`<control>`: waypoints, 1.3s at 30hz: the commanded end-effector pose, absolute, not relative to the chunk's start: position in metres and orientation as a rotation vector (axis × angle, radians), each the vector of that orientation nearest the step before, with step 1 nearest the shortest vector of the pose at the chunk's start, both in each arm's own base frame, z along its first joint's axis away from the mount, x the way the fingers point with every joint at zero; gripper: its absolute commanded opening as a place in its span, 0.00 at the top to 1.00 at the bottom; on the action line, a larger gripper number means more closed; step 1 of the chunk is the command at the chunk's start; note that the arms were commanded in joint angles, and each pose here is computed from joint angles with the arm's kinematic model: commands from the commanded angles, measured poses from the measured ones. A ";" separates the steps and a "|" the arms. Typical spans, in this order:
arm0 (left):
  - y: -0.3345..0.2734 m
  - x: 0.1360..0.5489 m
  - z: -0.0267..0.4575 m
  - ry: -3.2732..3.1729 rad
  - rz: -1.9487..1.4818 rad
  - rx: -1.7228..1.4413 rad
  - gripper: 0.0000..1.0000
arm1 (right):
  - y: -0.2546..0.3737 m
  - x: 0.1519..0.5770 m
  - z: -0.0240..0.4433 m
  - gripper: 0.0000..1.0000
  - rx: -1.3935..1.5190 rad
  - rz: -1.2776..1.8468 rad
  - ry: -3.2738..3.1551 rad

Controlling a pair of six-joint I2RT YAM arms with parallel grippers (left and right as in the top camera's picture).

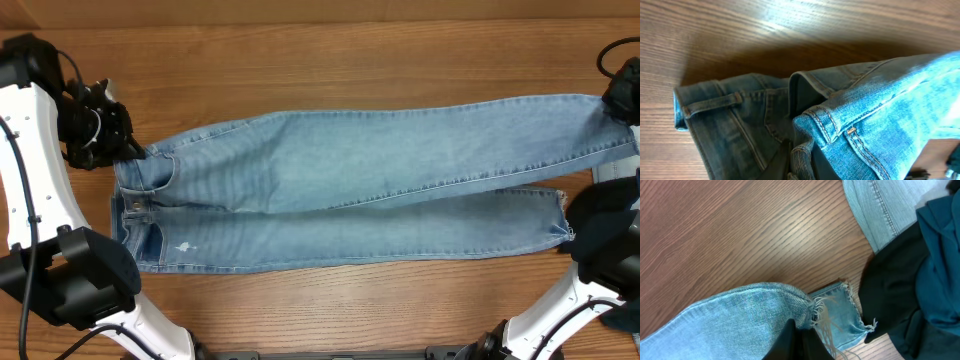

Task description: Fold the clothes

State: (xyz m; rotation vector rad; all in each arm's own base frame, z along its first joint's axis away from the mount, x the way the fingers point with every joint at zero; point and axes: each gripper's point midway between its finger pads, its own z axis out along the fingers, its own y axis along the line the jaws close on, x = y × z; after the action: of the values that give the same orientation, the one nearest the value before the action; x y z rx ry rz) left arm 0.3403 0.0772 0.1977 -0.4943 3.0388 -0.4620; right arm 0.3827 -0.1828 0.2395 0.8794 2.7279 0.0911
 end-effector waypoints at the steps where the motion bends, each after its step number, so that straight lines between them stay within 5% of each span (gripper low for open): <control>1: 0.074 0.326 0.183 3.133 -0.329 -0.468 0.96 | -0.188 0.385 0.242 0.89 0.884 0.059 2.706; 9: 0.057 0.305 0.162 3.261 -0.351 -0.439 0.78 | -0.188 0.385 0.242 0.83 0.884 0.061 2.706; 13: 0.059 0.304 0.162 3.267 -0.334 -0.439 0.82 | -0.163 0.399 0.245 0.78 0.792 0.292 2.690; 16: 0.060 0.307 0.161 3.253 -0.327 -0.434 0.90 | -0.105 0.412 0.258 0.75 0.440 0.623 2.678; 24: 0.070 0.328 0.157 3.171 -0.260 -0.409 0.96 | 0.069 0.416 0.236 0.33 -0.412 0.750 2.765; 26: 0.070 0.330 0.157 3.166 -0.258 -0.406 0.96 | 0.108 0.406 0.220 0.33 -0.834 0.690 2.701; 30: 0.069 0.335 0.157 3.150 -0.251 -0.391 0.96 | 0.183 0.379 0.172 0.52 -1.721 0.611 2.263; 39: 0.059 0.336 0.156 3.170 -0.185 -0.330 0.96 | 0.283 0.428 0.130 0.41 -1.882 0.273 1.806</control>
State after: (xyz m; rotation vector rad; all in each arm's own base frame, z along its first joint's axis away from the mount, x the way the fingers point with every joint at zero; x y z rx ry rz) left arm 0.3409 0.0560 0.1512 -0.3149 3.1700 -0.2451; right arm 0.4241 0.2751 0.1339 -1.8513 1.8731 0.3076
